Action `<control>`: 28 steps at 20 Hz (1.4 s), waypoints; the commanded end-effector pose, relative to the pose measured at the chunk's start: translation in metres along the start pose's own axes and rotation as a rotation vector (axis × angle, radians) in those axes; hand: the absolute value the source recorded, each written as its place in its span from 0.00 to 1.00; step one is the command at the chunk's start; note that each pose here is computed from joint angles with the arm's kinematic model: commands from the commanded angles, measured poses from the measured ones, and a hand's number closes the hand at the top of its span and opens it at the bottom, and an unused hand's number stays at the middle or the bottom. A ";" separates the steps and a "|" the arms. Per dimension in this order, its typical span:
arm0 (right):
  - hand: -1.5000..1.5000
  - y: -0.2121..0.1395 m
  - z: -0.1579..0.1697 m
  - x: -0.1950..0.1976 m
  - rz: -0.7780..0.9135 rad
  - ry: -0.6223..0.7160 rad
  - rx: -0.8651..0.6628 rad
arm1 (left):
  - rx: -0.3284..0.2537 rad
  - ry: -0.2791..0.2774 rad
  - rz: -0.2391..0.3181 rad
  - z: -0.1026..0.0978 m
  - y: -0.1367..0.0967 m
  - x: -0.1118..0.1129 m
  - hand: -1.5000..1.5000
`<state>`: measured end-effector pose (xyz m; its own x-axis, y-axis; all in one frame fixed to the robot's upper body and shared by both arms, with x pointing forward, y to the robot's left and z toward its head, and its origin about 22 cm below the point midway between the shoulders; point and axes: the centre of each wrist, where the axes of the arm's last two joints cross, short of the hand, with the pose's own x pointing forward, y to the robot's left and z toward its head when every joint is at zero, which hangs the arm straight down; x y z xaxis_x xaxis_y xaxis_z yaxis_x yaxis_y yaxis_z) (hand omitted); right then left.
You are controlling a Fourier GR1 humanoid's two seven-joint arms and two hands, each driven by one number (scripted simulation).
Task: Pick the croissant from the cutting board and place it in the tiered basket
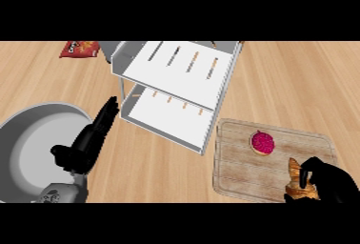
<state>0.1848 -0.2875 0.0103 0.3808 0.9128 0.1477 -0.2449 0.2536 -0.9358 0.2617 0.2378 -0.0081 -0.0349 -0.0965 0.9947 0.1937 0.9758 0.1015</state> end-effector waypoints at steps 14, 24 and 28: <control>1.00 -0.103 0.092 0.061 -0.498 -0.223 -0.428 | 0.011 0.075 0.006 -0.003 0.000 -0.011 0.50; 1.00 -0.179 0.096 0.161 -0.568 -0.247 -0.444 | 0.000 0.054 0.006 0.005 0.004 -0.013 0.50; 1.00 -0.208 0.067 0.198 -0.550 -0.221 -0.386 | -0.025 0.045 0.007 -0.012 -0.003 -0.003 0.50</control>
<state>0.2238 -0.1616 0.2279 0.0791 0.7434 0.6641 0.3198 0.6121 -0.7233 0.2699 0.2287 -0.0038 -0.0316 -0.0992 0.9946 0.2150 0.9711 0.1037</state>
